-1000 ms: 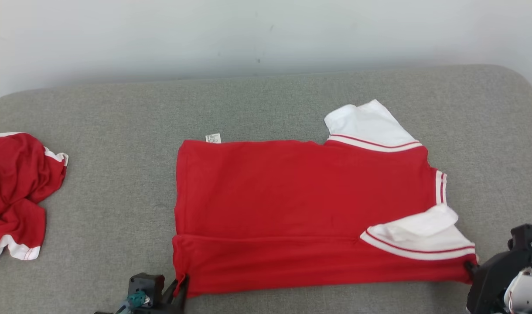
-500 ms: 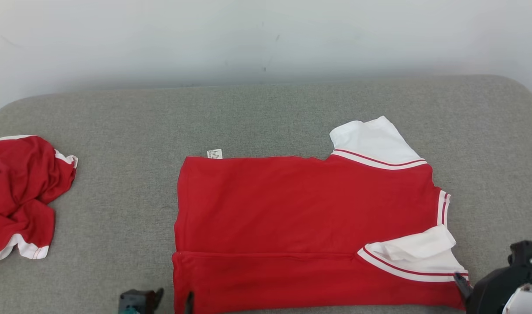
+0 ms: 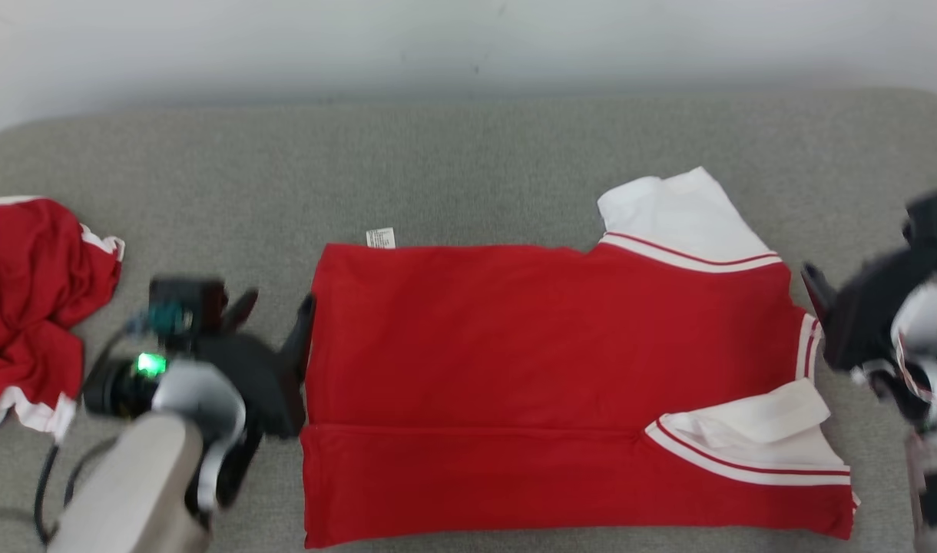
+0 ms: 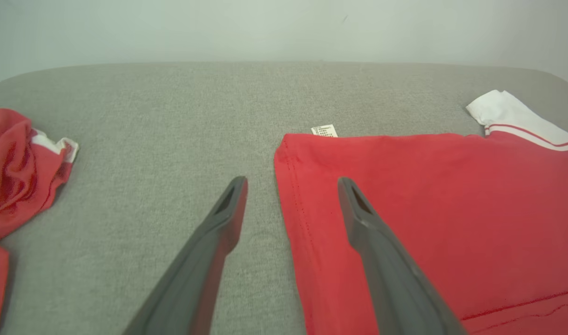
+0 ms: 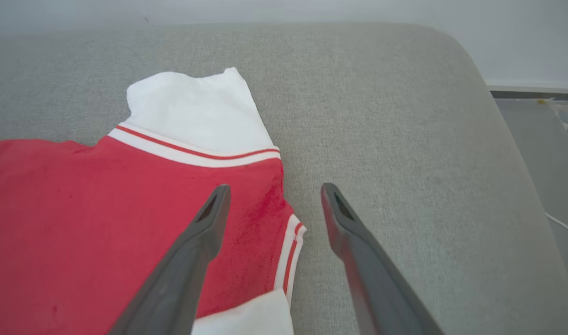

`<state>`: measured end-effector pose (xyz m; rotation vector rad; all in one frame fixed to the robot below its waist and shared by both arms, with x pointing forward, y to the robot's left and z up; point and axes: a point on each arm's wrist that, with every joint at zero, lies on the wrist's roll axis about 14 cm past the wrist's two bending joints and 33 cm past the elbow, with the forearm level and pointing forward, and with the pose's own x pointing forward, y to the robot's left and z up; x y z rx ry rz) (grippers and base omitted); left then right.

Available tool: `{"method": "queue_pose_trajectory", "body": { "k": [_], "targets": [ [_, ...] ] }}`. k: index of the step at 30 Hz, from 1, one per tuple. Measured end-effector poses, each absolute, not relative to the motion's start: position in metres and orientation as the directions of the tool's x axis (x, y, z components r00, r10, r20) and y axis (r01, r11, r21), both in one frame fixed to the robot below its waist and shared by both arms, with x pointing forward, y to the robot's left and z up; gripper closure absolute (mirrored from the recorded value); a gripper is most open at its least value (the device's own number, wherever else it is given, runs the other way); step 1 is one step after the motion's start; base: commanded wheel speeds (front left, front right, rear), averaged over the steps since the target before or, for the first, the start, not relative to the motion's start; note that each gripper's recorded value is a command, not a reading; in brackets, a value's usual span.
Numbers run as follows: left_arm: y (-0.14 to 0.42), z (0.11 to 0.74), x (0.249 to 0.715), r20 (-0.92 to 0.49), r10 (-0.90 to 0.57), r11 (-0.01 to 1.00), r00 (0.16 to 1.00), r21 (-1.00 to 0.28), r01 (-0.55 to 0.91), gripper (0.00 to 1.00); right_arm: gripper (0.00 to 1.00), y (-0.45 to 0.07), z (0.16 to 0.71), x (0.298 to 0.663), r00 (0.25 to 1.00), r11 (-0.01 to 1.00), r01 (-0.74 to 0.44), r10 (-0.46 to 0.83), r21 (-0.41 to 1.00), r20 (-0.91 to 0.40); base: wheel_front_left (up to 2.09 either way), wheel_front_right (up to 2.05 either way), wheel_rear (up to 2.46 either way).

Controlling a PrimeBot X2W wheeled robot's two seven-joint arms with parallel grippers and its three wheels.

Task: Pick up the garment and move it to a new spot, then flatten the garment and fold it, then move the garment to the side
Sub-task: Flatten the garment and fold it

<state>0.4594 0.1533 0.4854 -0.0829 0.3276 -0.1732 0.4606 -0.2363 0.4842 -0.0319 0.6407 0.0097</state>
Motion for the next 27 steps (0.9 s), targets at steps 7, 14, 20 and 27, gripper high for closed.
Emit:
{"method": "queue_pose_trajectory", "body": {
  "k": [7, 14, 20, 27],
  "targets": [
    [0.136, 0.484, 0.518, -0.378, -0.244, 0.968, 0.893, -0.044, 0.247, 0.00, 0.00, -0.218, 0.501, 0.537, 0.833, 0.993, -0.084, 0.022, -0.087, -0.552, 0.00, 0.00, 0.00],
    [0.132, 0.442, 0.544, -0.478, -0.254, 0.961, 0.841, -0.027, 0.275, 0.00, 0.00, -0.219, 0.474, 0.579, 0.811, 0.988, -0.097, 0.007, -0.123, -0.585, 0.00, 0.00, 0.00],
    [0.138, 0.414, 0.552, -0.528, -0.236, 0.962, 0.815, -0.008, 0.274, 0.00, 0.00, -0.222, 0.446, 0.600, 0.791, 0.990, -0.087, 0.004, -0.107, -0.612, 0.00, 0.00, 0.00],
    [0.139, 0.400, 0.561, -0.568, -0.246, 0.958, 0.785, -0.019, 0.287, 0.47, 0.00, -0.217, 0.424, 0.609, 0.762, 0.989, -0.104, 0.008, -0.109, -0.648, 0.00, 0.00, 0.00]
  ]
}}
